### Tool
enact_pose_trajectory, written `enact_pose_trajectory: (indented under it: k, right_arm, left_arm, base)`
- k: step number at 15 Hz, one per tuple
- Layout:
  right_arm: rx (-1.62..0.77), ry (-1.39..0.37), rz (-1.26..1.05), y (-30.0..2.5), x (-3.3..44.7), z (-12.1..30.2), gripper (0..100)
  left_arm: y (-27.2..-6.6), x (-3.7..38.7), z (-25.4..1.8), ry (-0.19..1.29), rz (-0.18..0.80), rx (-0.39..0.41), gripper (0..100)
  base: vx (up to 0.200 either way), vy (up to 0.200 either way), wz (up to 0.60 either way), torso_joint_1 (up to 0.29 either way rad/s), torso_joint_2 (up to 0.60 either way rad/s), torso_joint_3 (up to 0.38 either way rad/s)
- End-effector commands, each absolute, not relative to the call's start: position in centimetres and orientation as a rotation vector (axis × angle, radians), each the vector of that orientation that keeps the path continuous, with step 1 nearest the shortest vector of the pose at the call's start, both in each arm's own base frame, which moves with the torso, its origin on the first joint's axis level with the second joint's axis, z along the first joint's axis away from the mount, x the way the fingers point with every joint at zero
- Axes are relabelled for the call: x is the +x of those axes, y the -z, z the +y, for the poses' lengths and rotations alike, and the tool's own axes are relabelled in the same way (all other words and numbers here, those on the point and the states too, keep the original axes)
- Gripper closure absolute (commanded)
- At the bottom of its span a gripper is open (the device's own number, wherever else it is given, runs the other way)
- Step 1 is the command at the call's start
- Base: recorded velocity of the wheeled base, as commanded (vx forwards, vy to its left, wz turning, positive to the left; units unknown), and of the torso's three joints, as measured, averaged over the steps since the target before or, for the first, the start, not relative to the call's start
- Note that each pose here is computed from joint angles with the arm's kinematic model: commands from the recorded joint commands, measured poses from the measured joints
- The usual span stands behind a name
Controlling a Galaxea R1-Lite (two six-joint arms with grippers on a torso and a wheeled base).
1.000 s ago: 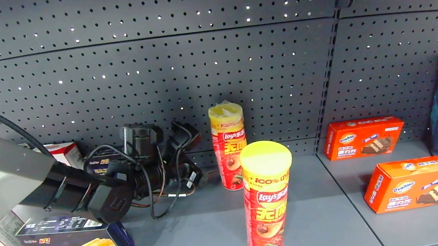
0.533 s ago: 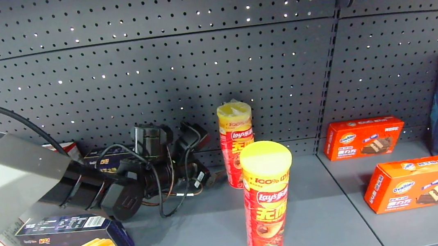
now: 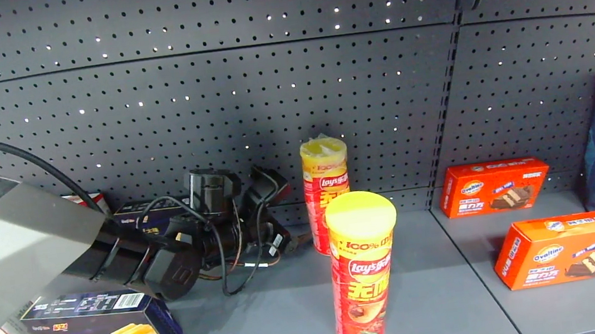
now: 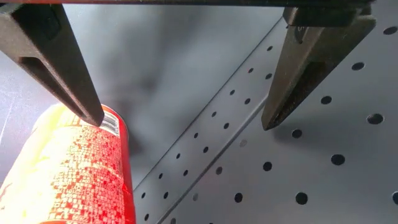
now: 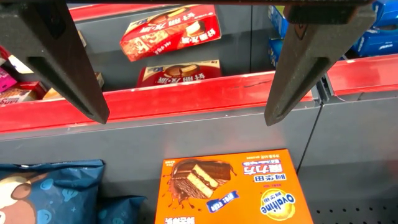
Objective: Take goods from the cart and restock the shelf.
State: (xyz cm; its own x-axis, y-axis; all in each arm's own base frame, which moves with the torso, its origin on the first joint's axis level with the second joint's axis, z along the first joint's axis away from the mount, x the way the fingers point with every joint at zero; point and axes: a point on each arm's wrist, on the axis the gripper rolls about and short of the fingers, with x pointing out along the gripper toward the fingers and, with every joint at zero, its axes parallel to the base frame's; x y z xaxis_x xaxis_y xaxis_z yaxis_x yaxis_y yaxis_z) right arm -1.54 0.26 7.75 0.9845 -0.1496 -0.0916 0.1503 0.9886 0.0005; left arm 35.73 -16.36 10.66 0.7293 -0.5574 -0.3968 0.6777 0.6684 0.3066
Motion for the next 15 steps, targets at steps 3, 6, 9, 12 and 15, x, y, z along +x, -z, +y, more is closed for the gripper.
enact_pose_trajectory:
  k: [3, 6, 9, 12, 15]
  right_arm:
    - [0.007, 0.150, 0.092, -7.8, -1.5, 0.3, 0]
    - [0.007, 0.150, 0.092, -7.8, -1.5, 0.3, 0]
    - [0.007, 0.150, 0.092, -7.8, -1.5, 0.3, 0]
    - [0.009, 0.150, 0.092, -7.8, -1.5, 0.3, 0]
    - [0.007, 0.150, 0.092, -7.8, -1.5, 0.3, 0]
  left_arm:
    - [-12.7, 34.4, -15.5, 0.693, 0.247, 0.451, 0]
    - [-17.3, 29.8, -13.7, 0.676, 0.183, 0.356, 0]
    - [-22.2, 23.0, -11.6, 0.688, 0.051, 0.348, 0]
    - [-22.6, 21.2, -10.6, 0.644, 0.034, 0.353, 0]
    - [-21.1, 20.1, -10.2, 0.615, 0.072, 0.399, 0]
  base:
    - [0.000, 0.000, 0.00, 0.000, 0.00, 0.000]
    - [0.000, 0.000, 0.00, 0.000, 0.00, 0.000]
    - [0.000, 0.000, 0.00, 0.000, 0.00, 0.000]
    - [0.000, 0.000, 0.00, 0.000, 0.00, 0.000]
    - [0.000, 0.000, 0.00, 0.000, 0.00, 0.000]
